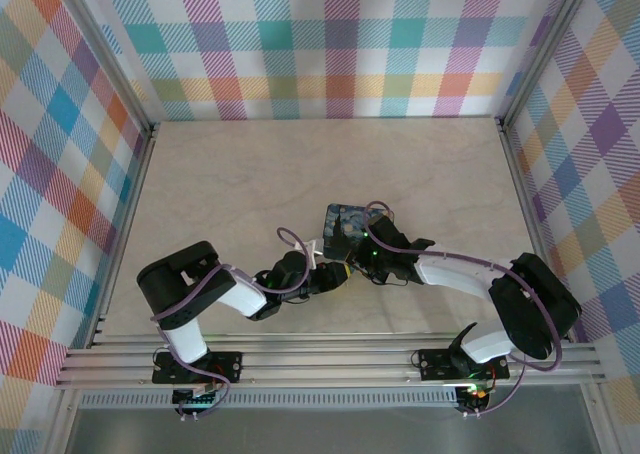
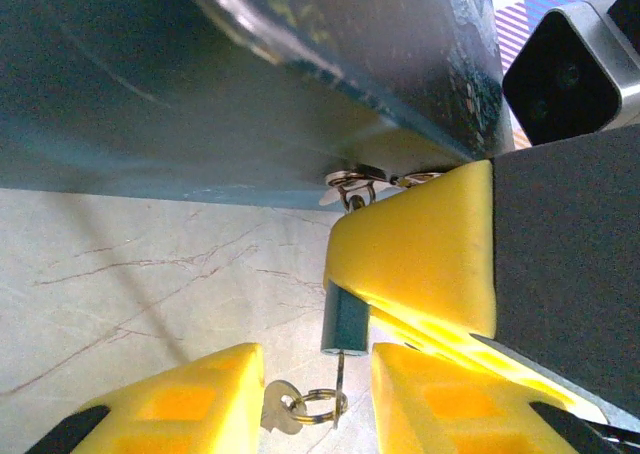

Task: Unlock a padlock with a key

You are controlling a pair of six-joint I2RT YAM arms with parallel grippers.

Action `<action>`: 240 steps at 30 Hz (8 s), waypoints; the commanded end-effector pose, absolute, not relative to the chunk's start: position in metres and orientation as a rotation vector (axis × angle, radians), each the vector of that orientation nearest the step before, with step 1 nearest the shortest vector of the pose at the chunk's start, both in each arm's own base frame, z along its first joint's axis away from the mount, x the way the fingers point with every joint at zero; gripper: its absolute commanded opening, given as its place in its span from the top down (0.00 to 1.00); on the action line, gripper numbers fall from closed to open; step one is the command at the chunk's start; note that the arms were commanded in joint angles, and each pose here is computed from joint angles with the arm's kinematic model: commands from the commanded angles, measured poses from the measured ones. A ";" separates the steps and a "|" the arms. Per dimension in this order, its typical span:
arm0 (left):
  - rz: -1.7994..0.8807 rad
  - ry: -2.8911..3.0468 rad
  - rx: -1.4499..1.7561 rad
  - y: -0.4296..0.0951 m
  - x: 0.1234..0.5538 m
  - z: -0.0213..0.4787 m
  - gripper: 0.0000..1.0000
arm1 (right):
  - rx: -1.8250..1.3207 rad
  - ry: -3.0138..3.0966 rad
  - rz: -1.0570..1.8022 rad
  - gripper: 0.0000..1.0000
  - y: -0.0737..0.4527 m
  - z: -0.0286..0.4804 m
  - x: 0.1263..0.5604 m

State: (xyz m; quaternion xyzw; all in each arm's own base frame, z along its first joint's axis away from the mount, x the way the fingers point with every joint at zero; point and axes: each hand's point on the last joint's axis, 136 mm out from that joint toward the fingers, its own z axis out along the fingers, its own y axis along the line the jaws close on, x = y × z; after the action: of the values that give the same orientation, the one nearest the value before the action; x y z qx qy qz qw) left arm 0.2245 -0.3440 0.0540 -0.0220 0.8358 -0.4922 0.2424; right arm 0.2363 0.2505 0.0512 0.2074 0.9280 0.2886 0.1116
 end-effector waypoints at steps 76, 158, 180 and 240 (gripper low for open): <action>-0.316 1.883 0.723 -0.336 0.223 0.072 1.00 | 0.507 2.922 0.903 0.46 0.254 0.080 0.194; -0.381 1.905 0.513 -0.264 0.205 0.110 0.59 | 0.844 2.673 0.825 1.00 0.182 0.071 0.259; -0.300 2.037 0.440 -0.234 0.213 0.118 0.52 | 0.852 2.605 0.819 1.00 0.176 0.094 0.283; -0.123 2.395 -0.030 -0.106 0.206 0.135 0.00 | -0.281 2.938 1.117 1.00 0.368 0.044 0.150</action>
State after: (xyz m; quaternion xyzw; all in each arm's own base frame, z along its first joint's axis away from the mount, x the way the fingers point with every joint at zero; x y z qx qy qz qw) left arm 0.2093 -0.1120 0.1433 0.0010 0.9252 -0.0532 0.3757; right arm 0.1500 0.3620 0.0456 -0.0847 0.9352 0.3439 -0.0016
